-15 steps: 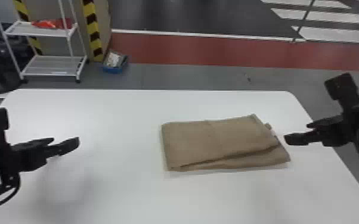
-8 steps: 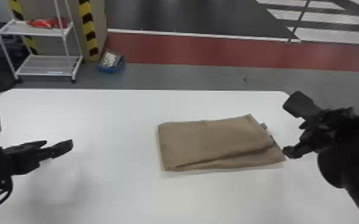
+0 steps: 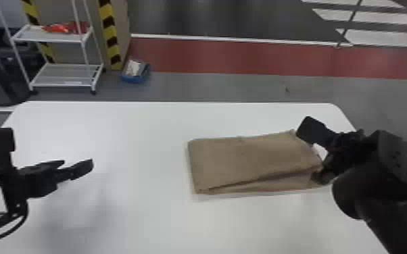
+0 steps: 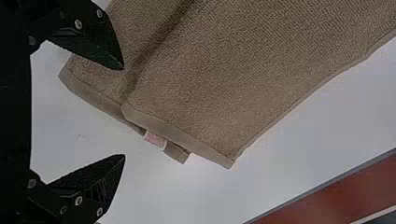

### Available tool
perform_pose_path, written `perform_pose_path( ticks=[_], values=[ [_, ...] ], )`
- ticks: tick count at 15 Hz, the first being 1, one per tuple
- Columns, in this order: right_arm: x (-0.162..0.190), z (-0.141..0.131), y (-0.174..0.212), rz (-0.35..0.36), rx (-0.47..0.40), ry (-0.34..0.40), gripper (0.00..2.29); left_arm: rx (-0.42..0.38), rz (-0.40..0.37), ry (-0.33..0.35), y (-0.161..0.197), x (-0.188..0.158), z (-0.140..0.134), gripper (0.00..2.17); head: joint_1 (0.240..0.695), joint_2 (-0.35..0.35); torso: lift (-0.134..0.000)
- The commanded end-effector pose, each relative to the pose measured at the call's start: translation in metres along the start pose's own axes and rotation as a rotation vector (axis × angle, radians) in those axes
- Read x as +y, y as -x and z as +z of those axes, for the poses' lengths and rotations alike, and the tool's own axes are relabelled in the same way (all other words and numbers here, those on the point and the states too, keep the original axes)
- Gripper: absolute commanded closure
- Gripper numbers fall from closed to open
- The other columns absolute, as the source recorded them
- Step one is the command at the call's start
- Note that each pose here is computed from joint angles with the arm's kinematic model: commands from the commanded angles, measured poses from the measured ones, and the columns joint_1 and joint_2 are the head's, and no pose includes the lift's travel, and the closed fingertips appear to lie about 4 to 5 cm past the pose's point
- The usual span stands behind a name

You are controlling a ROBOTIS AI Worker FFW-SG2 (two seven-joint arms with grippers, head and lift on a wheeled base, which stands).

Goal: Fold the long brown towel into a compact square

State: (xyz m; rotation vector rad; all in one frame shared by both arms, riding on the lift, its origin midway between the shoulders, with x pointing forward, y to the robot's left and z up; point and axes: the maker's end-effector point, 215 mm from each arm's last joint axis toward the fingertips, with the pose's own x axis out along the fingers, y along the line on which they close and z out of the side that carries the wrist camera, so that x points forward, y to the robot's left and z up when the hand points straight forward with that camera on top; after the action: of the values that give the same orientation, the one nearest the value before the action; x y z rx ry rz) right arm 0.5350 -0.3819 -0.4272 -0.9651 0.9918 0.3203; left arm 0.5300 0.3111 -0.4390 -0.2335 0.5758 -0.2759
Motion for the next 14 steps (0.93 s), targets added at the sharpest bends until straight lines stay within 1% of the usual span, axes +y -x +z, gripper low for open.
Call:
perform_pose_path(
  ticks=[1, 2, 4, 5, 7, 9, 10, 12, 14],
  values=[
    [0.004, 0.011, -0.005, 0.007, -0.002, -0.004, 0.29, 0.001, 0.000, 0.000, 0.000, 0.000, -0.001, 0.09, 0.695, -0.077, -0.124],
    [0.007, 0.011, -0.007, 0.019, 0.004, -0.002, 0.42, 0.001, -0.001, 0.000, 0.000, 0.000, -0.001, 0.09, 0.695, -0.068, -0.124],
    [0.009, 0.016, -0.008, 0.029, -0.004, -0.009, 0.76, 0.000, -0.001, -0.001, 0.000, 0.000, -0.001, 0.09, 0.695, -0.062, -0.124],
    [0.008, 0.017, -0.009, 0.032, -0.004, -0.011, 1.02, -0.002, -0.001, -0.002, 0.000, 0.000, -0.001, 0.09, 0.695, -0.060, -0.124],
    [0.009, 0.018, -0.010, 0.043, -0.013, -0.025, 1.40, 0.000, -0.001, -0.001, -0.001, 0.000, -0.002, 0.09, 0.695, -0.057, -0.124],
    [0.011, 0.021, -0.006, 0.053, -0.028, -0.039, 1.54, 0.001, -0.001, 0.000, 0.000, 0.001, -0.002, 0.09, 0.695, -0.054, -0.124],
    [0.009, 0.027, 0.001, 0.047, -0.053, -0.036, 1.54, 0.000, -0.001, 0.000, 0.000, 0.002, -0.002, 0.09, 0.695, -0.053, -0.124],
    [0.005, 0.033, 0.018, 0.036, -0.109, -0.056, 1.54, 0.000, 0.000, 0.002, 0.001, 0.003, -0.003, 0.09, 0.695, -0.046, -0.124],
    [-0.003, 0.030, 0.039, 0.020, -0.145, -0.066, 1.54, -0.001, -0.001, 0.000, 0.001, 0.003, -0.002, 0.09, 0.695, -0.039, -0.124]
  ],
)
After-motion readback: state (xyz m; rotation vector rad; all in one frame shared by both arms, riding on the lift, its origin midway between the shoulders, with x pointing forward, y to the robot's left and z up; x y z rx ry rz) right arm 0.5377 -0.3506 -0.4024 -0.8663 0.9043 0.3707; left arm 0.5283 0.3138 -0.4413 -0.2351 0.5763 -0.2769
